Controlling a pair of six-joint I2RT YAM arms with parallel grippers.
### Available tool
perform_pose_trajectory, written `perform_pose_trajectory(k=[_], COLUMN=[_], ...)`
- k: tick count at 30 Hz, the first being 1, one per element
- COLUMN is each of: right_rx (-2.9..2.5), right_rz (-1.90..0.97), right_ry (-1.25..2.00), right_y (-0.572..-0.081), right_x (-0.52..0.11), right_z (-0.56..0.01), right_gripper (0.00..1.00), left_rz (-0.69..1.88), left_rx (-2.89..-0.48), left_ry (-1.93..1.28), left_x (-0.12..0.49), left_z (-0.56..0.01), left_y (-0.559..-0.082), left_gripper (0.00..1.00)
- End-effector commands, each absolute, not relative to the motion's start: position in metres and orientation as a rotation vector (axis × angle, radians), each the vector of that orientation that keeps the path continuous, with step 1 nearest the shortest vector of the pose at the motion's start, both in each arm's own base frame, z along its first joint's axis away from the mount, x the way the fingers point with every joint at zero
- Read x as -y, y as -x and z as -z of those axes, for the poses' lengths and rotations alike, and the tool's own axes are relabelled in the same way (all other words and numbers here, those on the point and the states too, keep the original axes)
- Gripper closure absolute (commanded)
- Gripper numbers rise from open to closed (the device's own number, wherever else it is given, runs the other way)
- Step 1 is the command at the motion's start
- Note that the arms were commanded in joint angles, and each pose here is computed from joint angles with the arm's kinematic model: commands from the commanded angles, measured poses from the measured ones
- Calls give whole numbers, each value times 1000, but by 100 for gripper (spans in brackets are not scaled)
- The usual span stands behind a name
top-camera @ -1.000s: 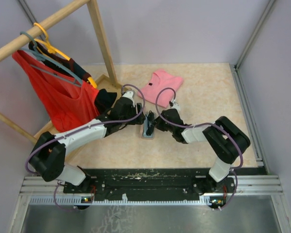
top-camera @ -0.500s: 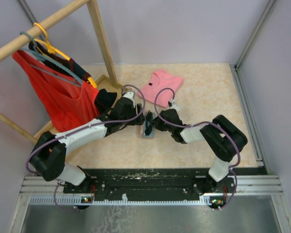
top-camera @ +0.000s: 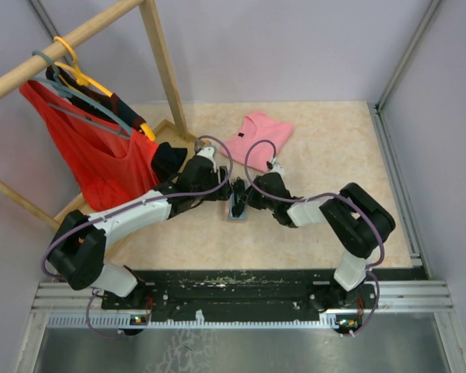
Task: Organize the sunglasses
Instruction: Place the sunglasses in the sunglasses case.
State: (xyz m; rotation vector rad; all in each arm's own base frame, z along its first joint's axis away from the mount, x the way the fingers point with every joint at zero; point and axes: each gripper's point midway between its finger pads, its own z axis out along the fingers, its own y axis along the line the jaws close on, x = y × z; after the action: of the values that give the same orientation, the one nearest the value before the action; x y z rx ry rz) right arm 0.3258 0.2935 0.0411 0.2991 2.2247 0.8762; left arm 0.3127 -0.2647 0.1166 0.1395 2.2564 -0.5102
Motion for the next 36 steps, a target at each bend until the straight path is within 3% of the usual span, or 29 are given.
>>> perform_pose_trajectory(k=[1, 9, 36], right_rx=[-2162, -2140, -2228], right_rz=[-873, -806, -627], right_ry=[-235, -197, -53], right_y=[-335, -337, -339], right_x=[-302, -292, -279], right_z=[-71, -89, -79], right_gripper=[82, 73, 66], left_rz=[535, 542, 540], left_rx=[-2221, -2221, -2275], left_ry=[-156, -163, -176], left_x=[270, 271, 278], left_z=[-131, -131, -110], left_y=[-318, -318, -319], left_gripper=[29, 29, 27])
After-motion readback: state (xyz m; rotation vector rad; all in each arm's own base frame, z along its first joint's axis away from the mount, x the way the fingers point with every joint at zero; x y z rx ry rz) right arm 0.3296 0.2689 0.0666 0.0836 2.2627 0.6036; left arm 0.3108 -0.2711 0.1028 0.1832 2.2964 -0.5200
